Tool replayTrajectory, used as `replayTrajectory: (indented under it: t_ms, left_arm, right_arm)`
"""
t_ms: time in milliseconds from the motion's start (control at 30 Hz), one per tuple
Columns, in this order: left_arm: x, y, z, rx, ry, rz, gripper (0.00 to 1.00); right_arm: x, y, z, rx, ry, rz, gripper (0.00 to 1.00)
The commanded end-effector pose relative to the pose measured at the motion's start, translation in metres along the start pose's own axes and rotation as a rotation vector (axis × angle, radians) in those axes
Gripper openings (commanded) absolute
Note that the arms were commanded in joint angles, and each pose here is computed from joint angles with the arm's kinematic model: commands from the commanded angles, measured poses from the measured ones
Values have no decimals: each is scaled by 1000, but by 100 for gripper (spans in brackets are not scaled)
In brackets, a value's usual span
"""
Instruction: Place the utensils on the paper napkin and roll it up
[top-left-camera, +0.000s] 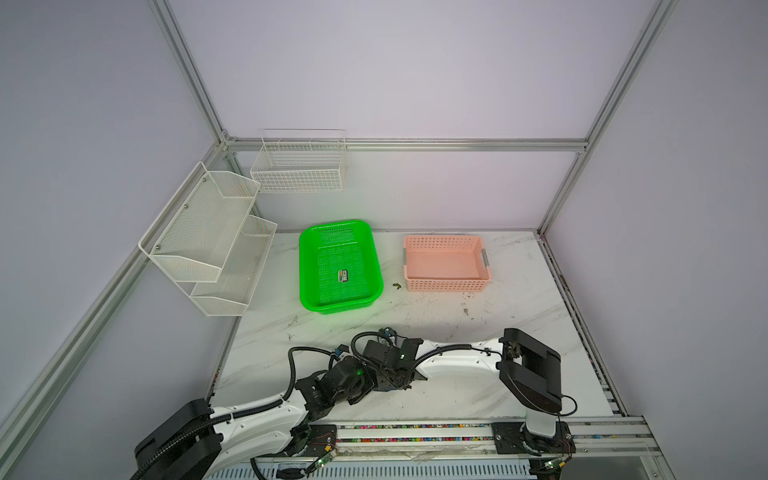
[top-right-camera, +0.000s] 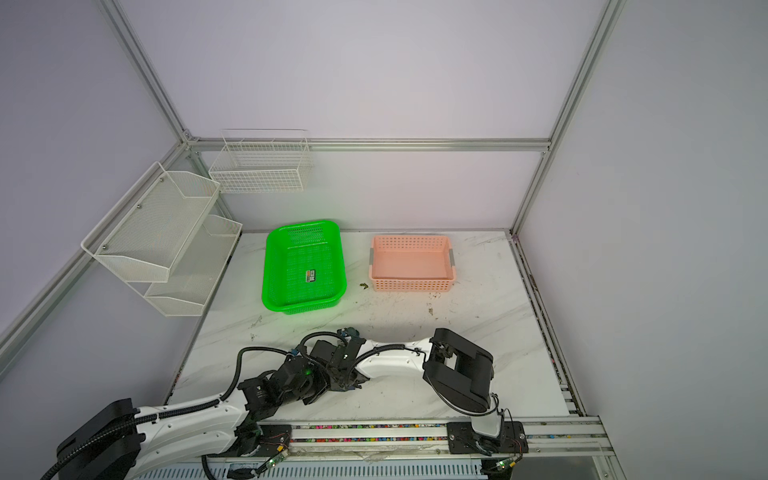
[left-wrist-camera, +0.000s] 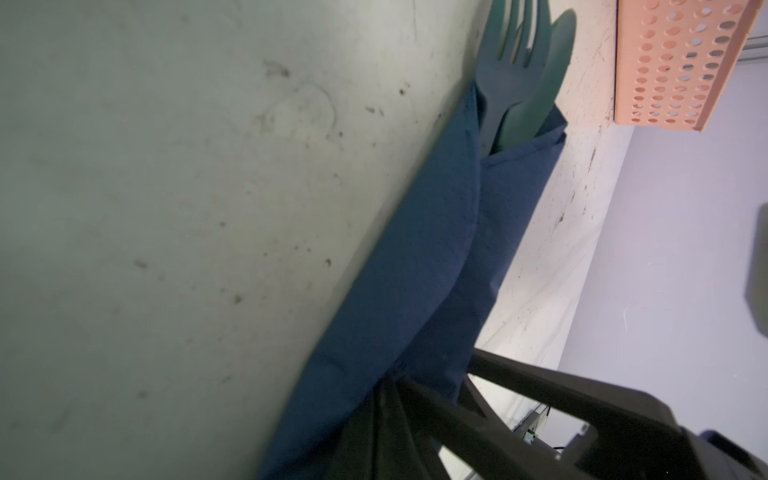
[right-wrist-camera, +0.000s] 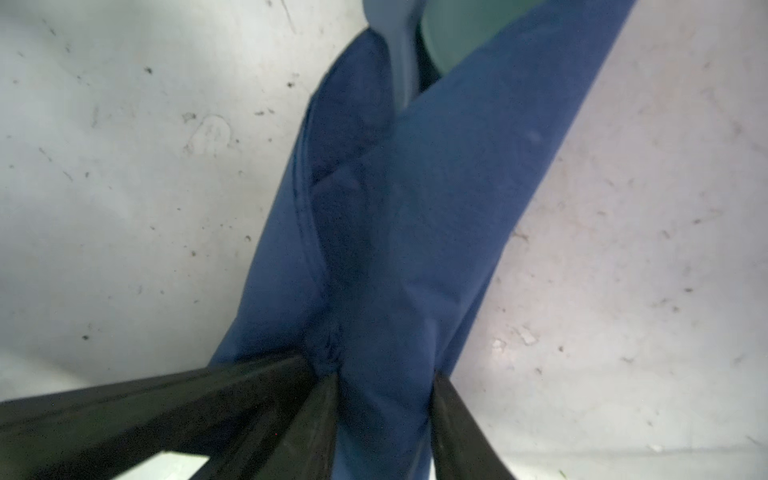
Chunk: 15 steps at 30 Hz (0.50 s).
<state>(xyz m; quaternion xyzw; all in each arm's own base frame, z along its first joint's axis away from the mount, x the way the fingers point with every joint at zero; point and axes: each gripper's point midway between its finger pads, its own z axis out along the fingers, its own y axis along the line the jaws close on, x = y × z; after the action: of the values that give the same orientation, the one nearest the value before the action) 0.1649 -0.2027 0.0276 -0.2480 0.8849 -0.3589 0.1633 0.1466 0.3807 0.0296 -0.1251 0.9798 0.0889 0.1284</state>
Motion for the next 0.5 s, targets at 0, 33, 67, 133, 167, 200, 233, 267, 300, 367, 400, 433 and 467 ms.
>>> replayTrajectory:
  t_ms: [0,33,67,133,167,200,233,267,300,367,400,433,467]
  left_arm:
    - [-8,-24,-2,94,-38,-6,0]
    - [-8,-25,-3,97,-38,-4,0]
    - [-9,-27,-3,101,-41,-1,0]
    - [-10,-30,-5,113,-48,2,0]
    - [-11,-32,-6,117,-53,3,0]
    - [-12,-34,-8,121,-56,9,0]
    - [-14,-36,-10,124,-65,16,0]
    - [-15,-39,-12,129,-73,24,0]
    - [-17,-42,-13,139,-81,29,0]
    - [-20,-49,-18,158,-97,49,0]
    - [-21,-52,-19,163,-101,55,0]
    - [-22,-54,-21,167,-106,61,0]
    - [-22,-56,-22,169,-109,63,0]
  right_arm:
    - [38,-17,0,141,69,-75,41]
    - [31,-14,-7,136,48,-67,41]
    - [24,-13,-15,132,25,-64,42]
    - [12,-10,-27,111,-5,-58,42]
    - [7,-8,-32,90,-15,-57,42]
    - [1,-8,-37,79,-31,-51,42]
    - [-5,-9,-41,69,-49,-47,42]
    - [-12,-11,-43,57,-62,-41,42]
    - [-18,-14,-45,47,-71,-30,41]
    - [-33,-18,-48,24,-90,-22,40]
    - [-39,-18,-50,4,-100,-20,38]
    - [-47,-18,-52,-19,-107,-13,36]
    - [-54,-14,-54,-52,-117,-15,34]
